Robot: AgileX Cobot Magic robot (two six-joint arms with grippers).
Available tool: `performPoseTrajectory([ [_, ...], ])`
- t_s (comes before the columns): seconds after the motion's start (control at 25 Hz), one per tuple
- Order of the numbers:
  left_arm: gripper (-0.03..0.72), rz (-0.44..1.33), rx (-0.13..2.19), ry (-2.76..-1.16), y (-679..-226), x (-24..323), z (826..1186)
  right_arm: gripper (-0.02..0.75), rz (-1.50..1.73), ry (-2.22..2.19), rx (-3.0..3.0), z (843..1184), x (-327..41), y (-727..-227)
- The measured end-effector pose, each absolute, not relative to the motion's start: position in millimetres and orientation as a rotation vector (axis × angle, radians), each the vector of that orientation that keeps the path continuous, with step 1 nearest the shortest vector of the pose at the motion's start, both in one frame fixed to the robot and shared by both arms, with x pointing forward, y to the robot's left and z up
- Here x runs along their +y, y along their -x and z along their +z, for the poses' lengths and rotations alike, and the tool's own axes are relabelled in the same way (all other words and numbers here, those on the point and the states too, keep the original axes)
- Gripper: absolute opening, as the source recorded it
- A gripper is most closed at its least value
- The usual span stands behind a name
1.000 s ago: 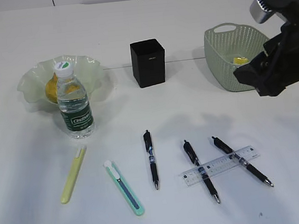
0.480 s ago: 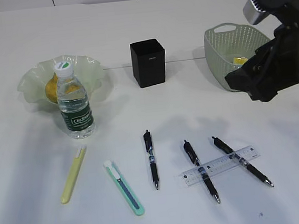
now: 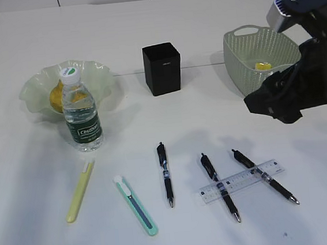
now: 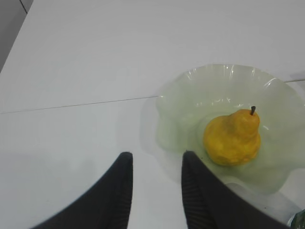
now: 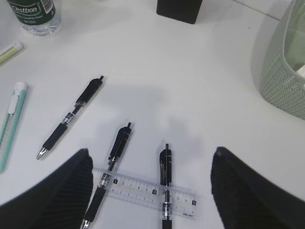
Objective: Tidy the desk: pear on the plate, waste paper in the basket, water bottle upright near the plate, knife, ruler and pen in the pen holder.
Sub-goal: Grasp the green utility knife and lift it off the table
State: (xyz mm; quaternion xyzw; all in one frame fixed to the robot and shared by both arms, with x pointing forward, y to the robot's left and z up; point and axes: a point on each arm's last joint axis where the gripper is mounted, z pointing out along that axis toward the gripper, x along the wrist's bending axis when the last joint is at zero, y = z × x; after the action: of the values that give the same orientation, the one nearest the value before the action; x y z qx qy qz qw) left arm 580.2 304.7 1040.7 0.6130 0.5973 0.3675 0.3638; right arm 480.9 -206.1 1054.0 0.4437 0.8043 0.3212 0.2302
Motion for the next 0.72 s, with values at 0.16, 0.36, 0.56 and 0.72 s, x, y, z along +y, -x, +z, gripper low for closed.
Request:
performPoseTrajectory([
  [0.16,0.240,0.945,1.538,-1.576,-580.2,304.7,1040.7,0.571,0.886,-1.234,2.219,1053.5,-205.7,-480.2],
  [0.36,0.239,0.946,1.540,-1.575,-580.2,304.8,1040.6,0.571,0.910,-1.264,2.215,1053.6,-204.6,-479.8],
  [0.56,0.239,0.943,1.543,-1.572,-580.2,304.8,1040.6,0.571,1.003,-1.419,2.176,1054.3,-201.1,-478.5],
  [0.72,0.239,0.943,1.543,-1.572,-580.2,304.8,1040.6,0.571,0.952,-1.396,2.232,1051.4,-201.8,-475.6],
])
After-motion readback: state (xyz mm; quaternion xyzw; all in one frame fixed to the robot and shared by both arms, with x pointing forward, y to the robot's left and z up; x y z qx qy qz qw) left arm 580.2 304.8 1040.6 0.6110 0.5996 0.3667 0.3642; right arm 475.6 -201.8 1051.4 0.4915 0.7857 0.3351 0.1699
